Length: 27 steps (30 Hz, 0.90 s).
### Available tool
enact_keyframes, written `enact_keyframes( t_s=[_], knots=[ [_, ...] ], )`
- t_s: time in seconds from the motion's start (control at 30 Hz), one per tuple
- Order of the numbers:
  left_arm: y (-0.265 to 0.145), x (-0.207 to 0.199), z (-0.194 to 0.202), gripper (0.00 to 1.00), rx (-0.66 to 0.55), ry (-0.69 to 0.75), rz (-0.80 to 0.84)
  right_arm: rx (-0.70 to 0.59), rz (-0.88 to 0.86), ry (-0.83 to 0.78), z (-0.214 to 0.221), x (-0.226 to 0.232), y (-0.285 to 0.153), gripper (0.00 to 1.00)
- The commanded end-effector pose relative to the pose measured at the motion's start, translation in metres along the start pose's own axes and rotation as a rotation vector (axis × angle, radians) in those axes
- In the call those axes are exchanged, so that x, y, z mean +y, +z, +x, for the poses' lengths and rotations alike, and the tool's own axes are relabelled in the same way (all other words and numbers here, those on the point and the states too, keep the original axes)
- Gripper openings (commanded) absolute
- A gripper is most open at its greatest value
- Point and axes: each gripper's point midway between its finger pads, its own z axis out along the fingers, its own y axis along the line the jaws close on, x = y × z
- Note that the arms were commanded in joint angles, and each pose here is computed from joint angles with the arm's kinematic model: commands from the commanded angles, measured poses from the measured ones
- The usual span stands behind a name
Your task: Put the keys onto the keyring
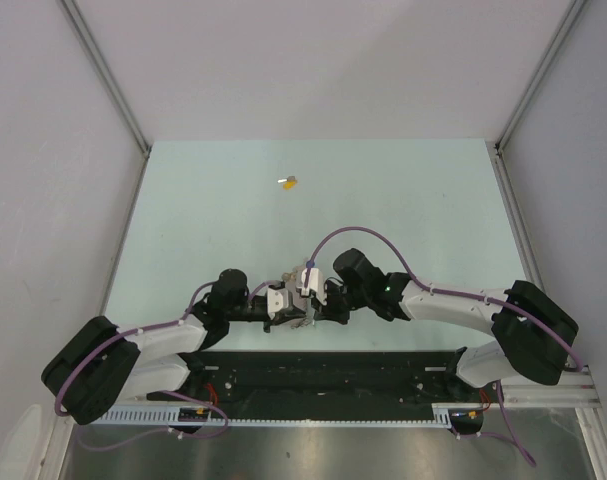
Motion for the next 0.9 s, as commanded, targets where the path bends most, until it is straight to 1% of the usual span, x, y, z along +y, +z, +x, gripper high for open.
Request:
enact_keyframes(
  t_s=[0.0, 0.2, 0.6, 0.87],
  knots=[
    [0.005, 0.006, -0.035, 0.01, -0.108, 0.081, 0.013, -0.155, 0.029, -0.043, -0.055, -0.014, 0.001, 0.0],
    [0.005, 0.006, -0.035, 0.0, -0.107, 0.079, 0.007, -0.182, 0.051, 0.004, -0.061, -0.021, 0.0, 0.0],
    [0.006, 0.006, -0.036, 0.01, -0.111, 0.083, 0.002, -0.227, 0.044, 0.029, -0.074, -0.021, 0.001, 0.0],
    [0.005, 0.007, -0.037, 0.0, -0.117, 0.085, -0.008, -0.254, 0.102, 0.092, -0.08, -0.036, 0.001, 0.0]
  ],
)
